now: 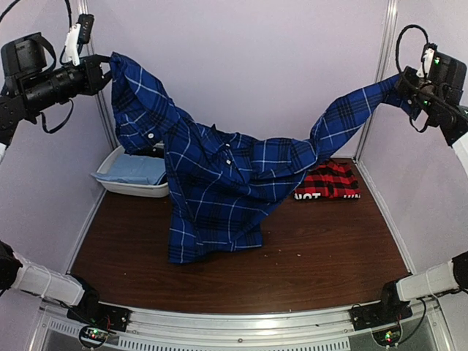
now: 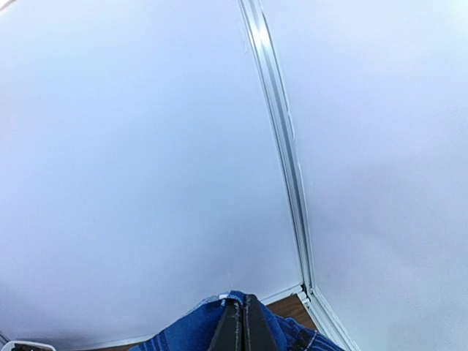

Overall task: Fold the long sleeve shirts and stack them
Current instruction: Flatten out the crumpled shirt at the center of the board, then adjust the flattened shirt at the center of the board.

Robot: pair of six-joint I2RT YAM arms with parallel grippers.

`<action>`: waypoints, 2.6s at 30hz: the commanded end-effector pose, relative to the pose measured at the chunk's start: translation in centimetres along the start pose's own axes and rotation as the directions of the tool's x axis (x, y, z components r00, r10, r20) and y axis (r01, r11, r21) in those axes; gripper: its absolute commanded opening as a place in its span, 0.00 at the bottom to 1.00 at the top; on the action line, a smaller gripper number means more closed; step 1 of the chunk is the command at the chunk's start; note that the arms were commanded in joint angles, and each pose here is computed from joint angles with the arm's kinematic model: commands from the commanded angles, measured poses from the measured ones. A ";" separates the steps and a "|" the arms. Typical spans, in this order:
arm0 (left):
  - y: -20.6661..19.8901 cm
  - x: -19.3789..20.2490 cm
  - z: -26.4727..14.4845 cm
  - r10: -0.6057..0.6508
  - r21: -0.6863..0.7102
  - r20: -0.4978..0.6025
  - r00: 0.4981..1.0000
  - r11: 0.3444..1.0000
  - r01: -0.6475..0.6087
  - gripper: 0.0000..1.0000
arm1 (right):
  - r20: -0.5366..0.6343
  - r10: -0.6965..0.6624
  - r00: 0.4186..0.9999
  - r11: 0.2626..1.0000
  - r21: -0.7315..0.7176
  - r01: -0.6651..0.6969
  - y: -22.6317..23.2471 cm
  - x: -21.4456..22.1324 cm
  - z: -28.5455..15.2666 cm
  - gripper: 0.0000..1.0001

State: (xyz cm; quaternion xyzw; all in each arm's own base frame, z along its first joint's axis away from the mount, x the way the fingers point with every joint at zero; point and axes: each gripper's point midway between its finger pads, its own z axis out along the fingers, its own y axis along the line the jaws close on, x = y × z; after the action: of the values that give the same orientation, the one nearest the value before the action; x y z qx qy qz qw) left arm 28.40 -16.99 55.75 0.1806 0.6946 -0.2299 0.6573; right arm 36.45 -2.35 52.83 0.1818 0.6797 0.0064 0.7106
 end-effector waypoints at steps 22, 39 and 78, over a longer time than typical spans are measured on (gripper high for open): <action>10.2 2.4 8.5 -0.192 -0.284 -0.046 0.980 0.944 0.171 0.00 | 0.027 -0.121 0.992 0.984 0.137 0.117 -0.6 -3.5 3.4 0.00; 16.7 32.7 14.3 -0.490 -0.508 -0.476 0.730 0.831 0.227 0.00 | -0.649 -0.221 0.729 0.901 0.150 0.407 -7.3 28.9 11.6 0.20; 4.0 39.2 10.7 -0.500 -0.378 -0.572 0.650 0.864 0.332 0.66 | -0.372 -0.813 0.448 0.530 -0.790 0.307 24.4 54.2 -12.5 0.78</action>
State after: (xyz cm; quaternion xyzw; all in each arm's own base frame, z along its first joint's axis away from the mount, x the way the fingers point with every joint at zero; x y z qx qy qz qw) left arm 36.07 -20.40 15.35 0.0023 0.9357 -0.1795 0.3038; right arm 33.72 35.60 6.98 -0.3249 0.8796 0.0285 0.3463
